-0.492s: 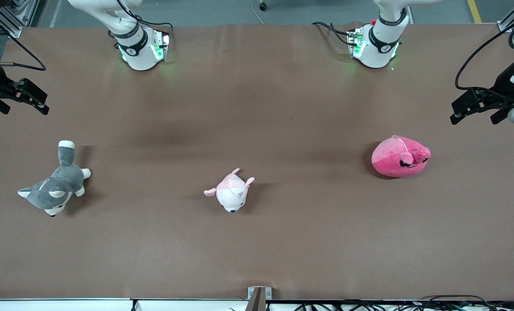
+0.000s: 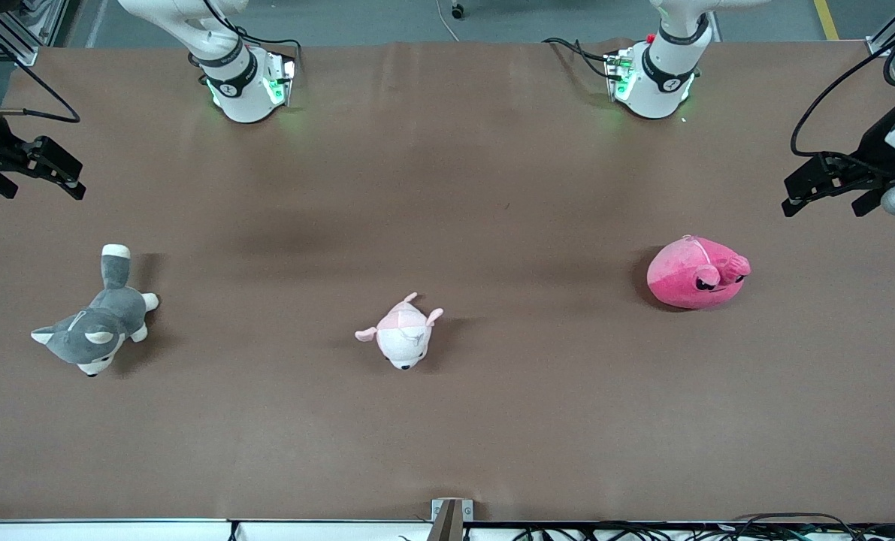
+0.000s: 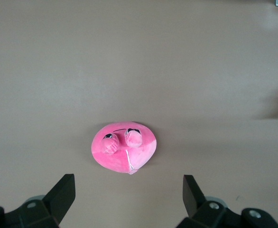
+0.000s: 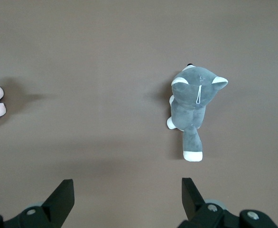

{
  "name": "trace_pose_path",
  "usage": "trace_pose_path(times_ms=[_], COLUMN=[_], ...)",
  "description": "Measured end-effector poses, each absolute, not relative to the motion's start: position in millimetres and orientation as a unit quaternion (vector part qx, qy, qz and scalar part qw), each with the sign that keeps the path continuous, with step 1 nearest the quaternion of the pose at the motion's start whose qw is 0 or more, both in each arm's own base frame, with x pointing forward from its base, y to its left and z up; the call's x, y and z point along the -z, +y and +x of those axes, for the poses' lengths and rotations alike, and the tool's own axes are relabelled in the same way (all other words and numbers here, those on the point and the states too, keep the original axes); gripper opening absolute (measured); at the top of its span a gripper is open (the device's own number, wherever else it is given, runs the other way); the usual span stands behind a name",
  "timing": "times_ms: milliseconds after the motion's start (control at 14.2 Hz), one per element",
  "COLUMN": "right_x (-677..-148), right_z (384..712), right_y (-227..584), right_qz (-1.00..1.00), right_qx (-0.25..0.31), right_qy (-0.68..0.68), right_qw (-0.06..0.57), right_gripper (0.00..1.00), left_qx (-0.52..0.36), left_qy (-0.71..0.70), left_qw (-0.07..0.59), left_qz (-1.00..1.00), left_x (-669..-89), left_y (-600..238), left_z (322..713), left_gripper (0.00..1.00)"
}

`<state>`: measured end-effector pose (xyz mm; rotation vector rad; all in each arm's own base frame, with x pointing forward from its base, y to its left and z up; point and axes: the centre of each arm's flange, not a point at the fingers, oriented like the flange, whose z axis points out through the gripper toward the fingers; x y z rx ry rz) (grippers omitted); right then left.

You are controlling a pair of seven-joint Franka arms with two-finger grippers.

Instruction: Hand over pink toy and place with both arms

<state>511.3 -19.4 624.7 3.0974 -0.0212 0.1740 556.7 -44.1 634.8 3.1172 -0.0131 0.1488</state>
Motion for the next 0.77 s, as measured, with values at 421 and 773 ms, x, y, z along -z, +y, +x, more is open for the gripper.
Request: trace_pose_path(times_ms=[421, 773], right_x=[-624.9, -625.4], right_z=[511.3, 511.3], right_y=[-19.4, -19.2], right_qz=[0.998, 0.998], right_qx=[-0.056, -0.057], right_qy=[-0.007, -0.007], right_qw=[0.020, 0.020], right_gripper=[1.00, 1.00], left_qx=[0.019, 0.066], left_qy=[0.006, -0.002], left_qw=[0.005, -0.007], left_qz=[1.000, 0.998], left_x=[-556.7, -487.3], left_y=[-31.5, -34.7], left_z=[590.8, 614.6], left_gripper=[1.00, 1.00])
